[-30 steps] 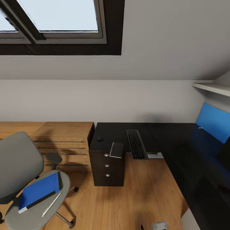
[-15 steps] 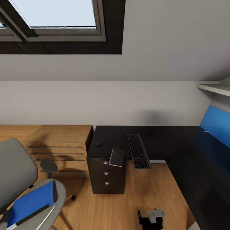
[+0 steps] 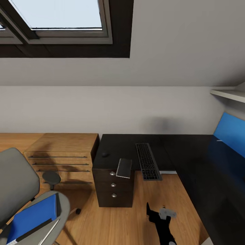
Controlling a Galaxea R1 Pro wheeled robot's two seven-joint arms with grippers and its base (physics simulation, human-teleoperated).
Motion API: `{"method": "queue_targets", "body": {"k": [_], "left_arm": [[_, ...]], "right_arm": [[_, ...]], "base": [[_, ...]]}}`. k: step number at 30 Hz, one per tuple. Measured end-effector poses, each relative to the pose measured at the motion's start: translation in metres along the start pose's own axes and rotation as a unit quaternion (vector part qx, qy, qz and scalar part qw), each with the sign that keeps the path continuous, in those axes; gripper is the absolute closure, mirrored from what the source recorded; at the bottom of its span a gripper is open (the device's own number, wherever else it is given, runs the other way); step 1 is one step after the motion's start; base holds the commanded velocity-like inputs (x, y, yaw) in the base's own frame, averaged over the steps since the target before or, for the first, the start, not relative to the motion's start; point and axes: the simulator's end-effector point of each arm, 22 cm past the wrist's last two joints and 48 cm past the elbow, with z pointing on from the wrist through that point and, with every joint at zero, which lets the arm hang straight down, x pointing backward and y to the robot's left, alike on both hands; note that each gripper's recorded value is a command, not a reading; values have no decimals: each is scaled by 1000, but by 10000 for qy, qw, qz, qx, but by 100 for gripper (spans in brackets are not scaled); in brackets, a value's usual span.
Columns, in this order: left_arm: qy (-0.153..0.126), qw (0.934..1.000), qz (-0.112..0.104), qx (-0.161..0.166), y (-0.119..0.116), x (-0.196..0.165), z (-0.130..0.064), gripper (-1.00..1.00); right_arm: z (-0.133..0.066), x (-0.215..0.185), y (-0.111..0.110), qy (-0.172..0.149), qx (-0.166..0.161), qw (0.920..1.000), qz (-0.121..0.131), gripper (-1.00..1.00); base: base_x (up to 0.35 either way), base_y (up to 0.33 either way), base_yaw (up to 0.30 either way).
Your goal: In the bedroom, organize the workspace by keeping the computer under the desk, ensuring the monitor is on the desk, placing the keyboard on the desk next to the monitor, placing the mouse on the desk next to the keyboard, moving the folder from the swivel chair onto the desk next to the mouse, stacking the notebook on top of the folder with the pen on top of the notebook, and positioning the swivel chair next to the desk.
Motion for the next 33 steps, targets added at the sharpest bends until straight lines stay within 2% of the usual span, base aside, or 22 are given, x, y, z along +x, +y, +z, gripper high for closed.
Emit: {"method": "queue_targets", "body": {"k": [5, 10, 11, 12, 13, 20, 28, 33], "left_arm": [[-1, 10000, 1, 3, 0, 0, 0, -100], [-6, 10000, -9, 6, -1, 0, 0, -100], [-6, 10000, -11, 6, -1, 0, 0, -100], [-6, 10000, -11, 6, -1, 0, 0, -100], [-10, 10000, -13, 6, -1, -1, 0, -100], [-16, 10000, -18, 6, -2, -1, 0, -100], [-13, 10000, -25, 8, -2, 0, 0, -100], [-17, 10000, -28, 9, -2, -1, 0, -100]], "right_arm": [[8, -21, 2, -186, -3, 9971, 740, -100], [15, -36, -2, -237, -1, 9885, 1496, -100], [16, -39, -4, -251, -5, 9868, 1603, -100], [16, -39, -4, -250, -5, 9867, 1607, -100], [18, -45, -6, -283, -17, 9833, 1798, -100], [25, -68, -10, -367, -39, 9685, 2463, -100], [35, -90, -33, -332, 48, 9429, 3314, -100], [37, -96, -34, -257, -4, 9319, 3618, -100]], "base": [[1, 0, 0], [0, 0, 0], [0, 0, 0], [0, 0, 0], [0, 0, 0], [0, 0, 0], [0, 0, 0], [0, 0, 0]]}}
